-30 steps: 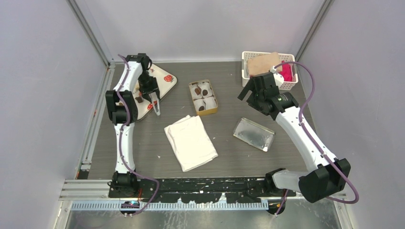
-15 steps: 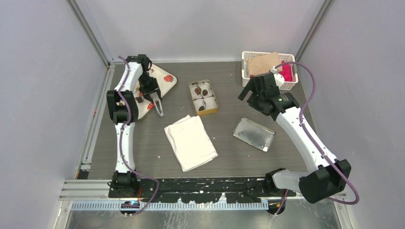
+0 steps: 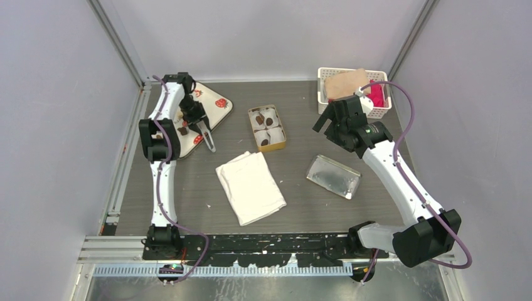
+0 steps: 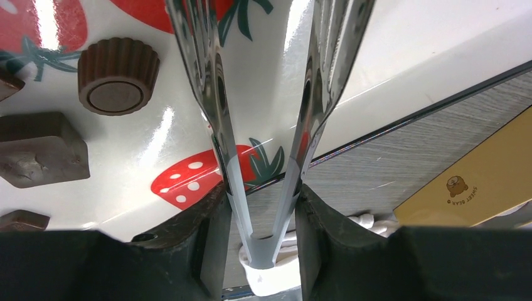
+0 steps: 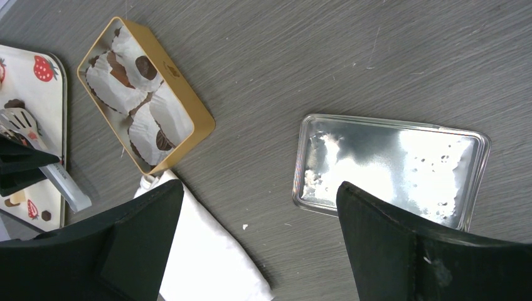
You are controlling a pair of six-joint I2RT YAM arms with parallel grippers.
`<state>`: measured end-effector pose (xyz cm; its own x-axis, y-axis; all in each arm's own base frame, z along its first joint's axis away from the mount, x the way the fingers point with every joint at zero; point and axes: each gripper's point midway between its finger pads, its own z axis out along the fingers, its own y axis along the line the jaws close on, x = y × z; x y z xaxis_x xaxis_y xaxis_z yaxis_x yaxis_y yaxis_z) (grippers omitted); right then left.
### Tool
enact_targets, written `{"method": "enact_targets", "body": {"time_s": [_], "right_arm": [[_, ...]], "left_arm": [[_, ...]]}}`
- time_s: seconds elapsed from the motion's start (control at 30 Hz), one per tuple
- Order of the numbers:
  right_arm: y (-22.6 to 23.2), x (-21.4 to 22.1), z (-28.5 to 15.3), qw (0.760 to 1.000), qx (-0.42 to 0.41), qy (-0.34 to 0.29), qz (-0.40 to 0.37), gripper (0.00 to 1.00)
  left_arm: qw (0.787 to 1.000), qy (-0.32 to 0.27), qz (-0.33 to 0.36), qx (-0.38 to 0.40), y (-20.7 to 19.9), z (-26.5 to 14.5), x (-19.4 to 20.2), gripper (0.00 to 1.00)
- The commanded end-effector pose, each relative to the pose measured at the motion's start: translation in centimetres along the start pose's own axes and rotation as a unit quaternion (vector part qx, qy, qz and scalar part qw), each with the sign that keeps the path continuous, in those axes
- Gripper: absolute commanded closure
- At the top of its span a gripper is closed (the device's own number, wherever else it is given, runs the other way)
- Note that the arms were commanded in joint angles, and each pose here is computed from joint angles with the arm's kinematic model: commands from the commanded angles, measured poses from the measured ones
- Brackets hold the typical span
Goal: Pack the chocolate
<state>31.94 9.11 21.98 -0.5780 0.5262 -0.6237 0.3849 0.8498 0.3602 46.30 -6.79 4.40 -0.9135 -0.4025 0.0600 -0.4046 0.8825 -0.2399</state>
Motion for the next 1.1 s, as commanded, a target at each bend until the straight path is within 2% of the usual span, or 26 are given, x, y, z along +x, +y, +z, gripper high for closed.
{"method": "enact_targets", "body": {"time_s": [0.0,0.17,0.27,0.3,0.33,0.77,0.9,1.07], "right_arm": [[0.8,-1.4,-0.7,1.000,-0.015,-0.021,0.012,0.03],[0.8,-1.4,-0.7,1.000,-0.015,-0.021,0.014,0.03],[0.7,-1.3,-0.7,1.000,-0.014,-0.021,0.015,0.03],[0.7,-1.3,-0.7,1.000,-0.014,-0.021,0.016,0.03],[0.7,-1.2,-0.7,1.000,-0.014,-0.021,0.016,0.03],[1.1,-1.1,-0.2,0.999,-0.020,-0.017,0.019,0.03],[1.2,-1.3,-0.3,0.999,-0.024,-0.022,0.022,0.03],[1.0,-1.2,-0.3,0.999,-0.019,-0.022,0.024,0.04]], "left_arm": [[0.999,-0.022,0.003,0.029,-1.1,-1.6,-0.9,0.68],[0.999,-0.025,0.006,0.030,-1.1,-2.1,-0.7,0.80],[0.999,-0.030,0.011,0.032,-1.2,-3.0,-0.3,0.91],[0.999,-0.032,0.012,0.033,-1.2,-3.3,-0.2,0.99],[0.999,-0.034,0.016,0.038,-1.3,-3.7,0.1,1.00],[0.994,-0.047,0.094,0.030,-0.1,-9.0,4.9,1.00],[0.987,-0.033,0.156,0.023,-1.2,-9.7,7.6,1.00],[0.967,-0.031,0.252,0.028,-5.0,-10.5,12.2,1.00]]}}
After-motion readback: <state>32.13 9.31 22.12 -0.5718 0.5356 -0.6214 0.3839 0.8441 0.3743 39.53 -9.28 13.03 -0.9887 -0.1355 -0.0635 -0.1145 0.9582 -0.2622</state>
